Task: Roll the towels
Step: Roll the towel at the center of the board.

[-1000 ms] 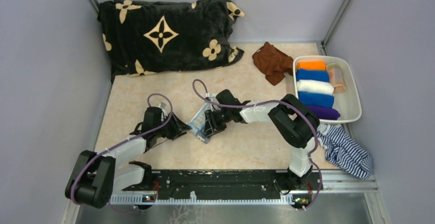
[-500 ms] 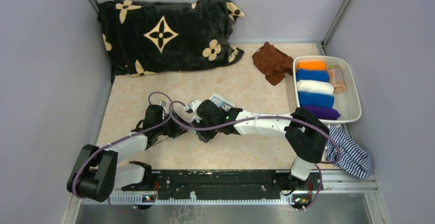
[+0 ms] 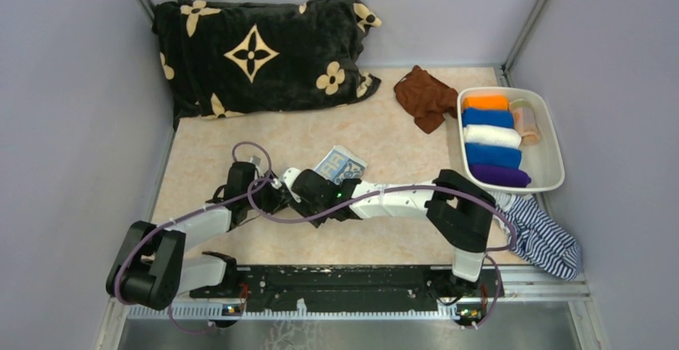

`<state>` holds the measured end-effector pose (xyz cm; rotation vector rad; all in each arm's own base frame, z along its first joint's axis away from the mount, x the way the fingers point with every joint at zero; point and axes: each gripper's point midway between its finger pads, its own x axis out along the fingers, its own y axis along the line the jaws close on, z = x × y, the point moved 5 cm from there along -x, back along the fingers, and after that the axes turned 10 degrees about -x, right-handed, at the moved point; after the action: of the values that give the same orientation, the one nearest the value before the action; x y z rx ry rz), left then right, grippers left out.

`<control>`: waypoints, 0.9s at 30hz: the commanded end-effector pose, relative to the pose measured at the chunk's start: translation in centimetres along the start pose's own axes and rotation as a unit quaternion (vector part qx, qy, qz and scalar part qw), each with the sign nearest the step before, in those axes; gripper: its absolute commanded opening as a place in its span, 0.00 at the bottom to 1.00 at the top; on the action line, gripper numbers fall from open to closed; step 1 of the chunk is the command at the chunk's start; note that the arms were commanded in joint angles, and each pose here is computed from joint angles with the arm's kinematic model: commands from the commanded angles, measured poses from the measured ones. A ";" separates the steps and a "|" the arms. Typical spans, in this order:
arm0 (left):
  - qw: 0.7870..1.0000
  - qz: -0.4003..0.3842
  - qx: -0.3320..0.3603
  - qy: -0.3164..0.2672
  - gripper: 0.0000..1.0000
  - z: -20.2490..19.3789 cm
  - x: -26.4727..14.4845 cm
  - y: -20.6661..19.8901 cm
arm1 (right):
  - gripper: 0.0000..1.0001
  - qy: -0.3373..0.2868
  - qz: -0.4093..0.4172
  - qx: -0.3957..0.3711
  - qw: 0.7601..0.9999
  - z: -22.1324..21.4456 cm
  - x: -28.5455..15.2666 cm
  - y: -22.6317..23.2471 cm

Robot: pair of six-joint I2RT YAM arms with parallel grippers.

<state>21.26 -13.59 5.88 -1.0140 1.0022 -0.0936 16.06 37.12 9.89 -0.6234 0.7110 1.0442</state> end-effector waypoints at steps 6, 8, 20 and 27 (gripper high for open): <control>0.995 0.096 -0.004 0.008 0.51 -1.1 0.2 4.1 | 0.36 0.023 -0.051 -0.010 0.998 -0.6 1.7 -1.1; 0.995 0.097 -0.003 0.009 0.51 -1.0 0.3 4.1 | 0.36 0.039 -0.063 -0.012 0.997 -1.5 2.1 -1.3; 0.993 0.112 0.002 0.028 0.51 -1.2 1.1 4.2 | 0.36 0.115 -0.094 -0.025 0.989 -6.0 3.7 -1.7; 0.990 0.138 0.003 0.041 0.41 -1.4 1.7 4.9 | 0.30 0.142 -0.100 -0.027 0.984 -7.7 3.9 -1.7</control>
<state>22.97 -14.81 5.58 -1.0015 1.0371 -0.1095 18.05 35.94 6.18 -0.7643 0.7144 0.8489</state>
